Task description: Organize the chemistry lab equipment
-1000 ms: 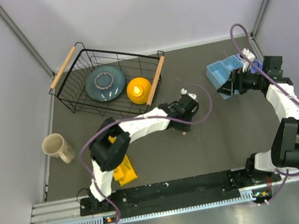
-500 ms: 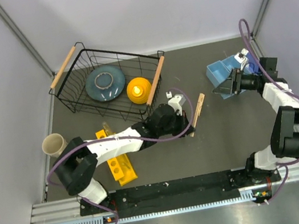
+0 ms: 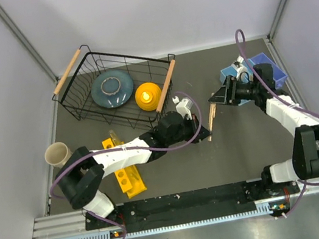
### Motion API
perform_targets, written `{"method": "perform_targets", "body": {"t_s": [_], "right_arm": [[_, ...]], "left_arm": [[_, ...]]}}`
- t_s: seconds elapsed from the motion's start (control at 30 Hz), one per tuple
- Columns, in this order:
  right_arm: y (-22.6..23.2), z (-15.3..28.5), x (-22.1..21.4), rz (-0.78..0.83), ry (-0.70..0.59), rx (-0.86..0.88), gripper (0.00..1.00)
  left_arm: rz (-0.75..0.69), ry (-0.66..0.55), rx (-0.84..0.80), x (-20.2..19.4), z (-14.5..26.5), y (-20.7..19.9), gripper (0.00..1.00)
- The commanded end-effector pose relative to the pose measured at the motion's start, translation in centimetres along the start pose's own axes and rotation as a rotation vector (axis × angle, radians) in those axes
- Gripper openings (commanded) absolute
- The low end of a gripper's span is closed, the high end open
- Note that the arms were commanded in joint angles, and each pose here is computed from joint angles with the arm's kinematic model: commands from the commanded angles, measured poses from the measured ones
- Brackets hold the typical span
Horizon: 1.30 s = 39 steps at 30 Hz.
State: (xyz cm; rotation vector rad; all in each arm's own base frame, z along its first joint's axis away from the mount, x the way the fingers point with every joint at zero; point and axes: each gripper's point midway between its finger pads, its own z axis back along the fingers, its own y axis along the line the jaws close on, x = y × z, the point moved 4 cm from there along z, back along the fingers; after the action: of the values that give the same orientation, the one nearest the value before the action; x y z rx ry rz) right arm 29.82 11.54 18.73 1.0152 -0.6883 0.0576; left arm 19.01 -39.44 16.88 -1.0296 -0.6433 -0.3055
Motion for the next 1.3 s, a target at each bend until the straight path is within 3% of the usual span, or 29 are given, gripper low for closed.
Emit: {"method": "perform_targets", "body": {"t_s": [0.0,0.1,0.27,0.5,0.67,0.73,0.77,0.8,0.9,0.93,1.27], "right_arm": [[1.7,-1.0,0.7,0.002,-0.048,0.023,0.63],[2.4,-1.6,0.0,0.006,-0.01,0.056,0.61],[3.2,-2.6,-1.1,-0.006,0.069,0.102,0.47],[4.2,-3.3,-1.6,0.027,0.107,0.135,0.4],[4.0,-3.3,-1.8,0.041,0.136,0.127,0.1],[4.0,-3.3,-1.6,0.054,0.136,0.11,0.06],[3.9,-3.2,-1.5,0.073,0.131,0.102,0.06],[4.1,-3.1,-1.3,0.091,0.121,0.099,0.05],[4.1,-2.7,-0.8,0.151,0.095,0.057,0.05],[3.7,-2.6,-0.5,0.184,0.081,0.025,0.05],[-1.3,0.5,4.5,0.307,-0.003,-0.306,0.07]], "left_arm": [[0.029,-0.099,-0.064,2.2,0.1,-1.9,0.0],[0.041,-0.111,-0.046,2.4,0.0,-1.7,0.0],[0.046,-0.122,0.01,2.8,-0.1,-0.9,0.0],[0.066,-0.139,0.089,3.2,0.1,0.3,0.0],[0.055,-0.13,0.092,3.3,0.0,0.3,0.0],[0.044,-0.118,0.08,3.2,0.1,0.1,0.06],[0.032,-0.116,0.076,3.2,0.1,0.1,0.13],[0.02,-0.125,0.063,3.4,0.5,-0.3,0.3],[-0.028,-0.161,0.065,4.0,2.0,-0.6,0.59],[-0.054,-0.156,0.096,3.7,2.4,0.1,0.98],[-0.244,-0.29,0.304,5.9,11.9,1.0,0.99]]}}
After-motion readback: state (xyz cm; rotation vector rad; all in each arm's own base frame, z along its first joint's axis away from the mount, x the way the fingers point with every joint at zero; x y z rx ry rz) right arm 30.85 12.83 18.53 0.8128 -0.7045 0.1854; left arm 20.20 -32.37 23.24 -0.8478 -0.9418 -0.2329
